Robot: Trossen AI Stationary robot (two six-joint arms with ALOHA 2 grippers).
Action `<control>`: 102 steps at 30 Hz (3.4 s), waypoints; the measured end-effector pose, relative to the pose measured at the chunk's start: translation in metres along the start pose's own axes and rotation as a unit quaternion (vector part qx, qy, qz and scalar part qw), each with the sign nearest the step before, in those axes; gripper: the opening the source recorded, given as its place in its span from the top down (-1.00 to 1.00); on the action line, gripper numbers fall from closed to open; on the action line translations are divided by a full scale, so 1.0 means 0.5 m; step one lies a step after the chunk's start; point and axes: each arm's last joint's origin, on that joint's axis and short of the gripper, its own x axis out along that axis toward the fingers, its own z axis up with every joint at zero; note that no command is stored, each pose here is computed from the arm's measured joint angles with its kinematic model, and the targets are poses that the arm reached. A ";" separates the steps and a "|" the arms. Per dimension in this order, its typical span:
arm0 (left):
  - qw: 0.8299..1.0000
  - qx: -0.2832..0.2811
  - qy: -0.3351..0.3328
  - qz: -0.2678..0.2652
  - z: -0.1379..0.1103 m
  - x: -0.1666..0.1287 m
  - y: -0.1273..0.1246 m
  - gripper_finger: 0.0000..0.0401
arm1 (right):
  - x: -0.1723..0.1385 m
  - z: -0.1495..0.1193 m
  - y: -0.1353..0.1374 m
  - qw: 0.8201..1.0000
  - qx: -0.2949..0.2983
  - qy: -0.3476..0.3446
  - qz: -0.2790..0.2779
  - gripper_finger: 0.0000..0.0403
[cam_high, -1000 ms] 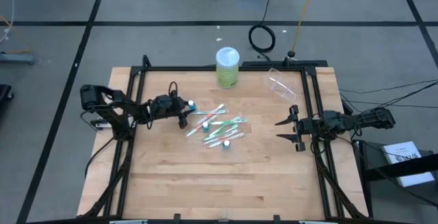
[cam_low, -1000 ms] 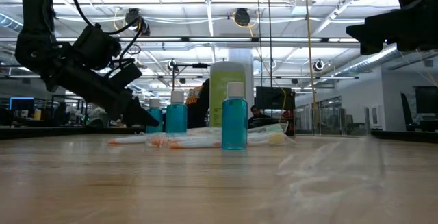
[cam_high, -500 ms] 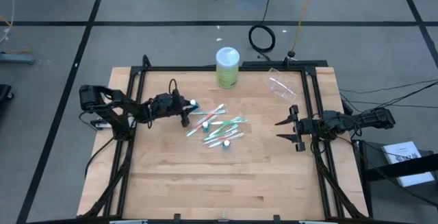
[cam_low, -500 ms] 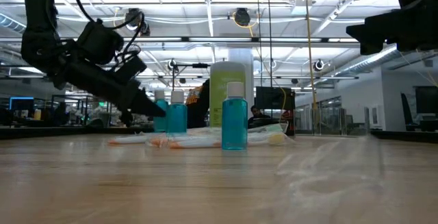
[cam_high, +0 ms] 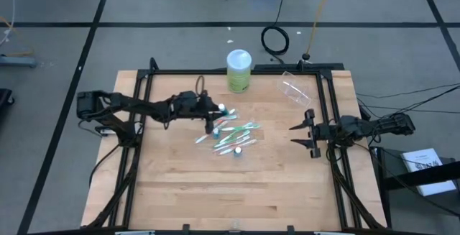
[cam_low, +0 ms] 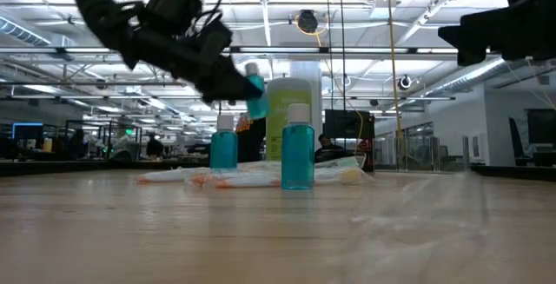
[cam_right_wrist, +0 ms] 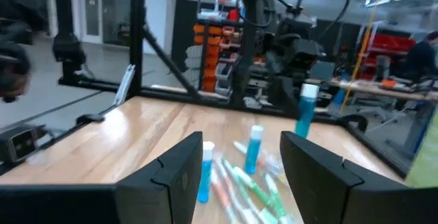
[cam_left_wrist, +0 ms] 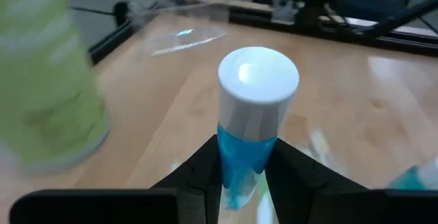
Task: Pick & Place toothbrushing station
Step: Put the blue mouthwash bottle into the transparent organizer
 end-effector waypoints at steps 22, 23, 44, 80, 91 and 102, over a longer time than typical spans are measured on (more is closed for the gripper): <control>0.998 0.053 -0.030 -0.027 0.094 0.070 -0.077 0.51 | 0.028 0.035 -0.025 0.968 0.126 -0.088 -0.196 0.08; 0.998 0.053 -0.025 -0.027 0.091 0.083 -0.077 0.51 | 0.036 0.031 -0.024 0.970 0.120 -0.074 -0.196 0.08; 0.990 0.097 0.039 -0.089 0.096 0.237 -0.117 0.51 | 0.285 0.041 -0.030 0.977 0.084 0.095 -0.170 0.08; 0.989 0.096 0.062 -0.089 0.086 0.236 -0.116 0.51 | 0.313 0.050 -0.030 0.951 0.095 0.245 -0.161 0.53; 0.992 0.075 0.052 -0.091 0.090 0.236 -0.123 0.22 | 0.312 0.057 -0.031 0.951 0.111 0.234 -0.166 0.52; 0.989 0.104 0.029 -0.099 0.107 0.225 -0.147 -0.55 | 0.287 0.089 -0.065 0.951 0.104 0.211 -0.203 0.56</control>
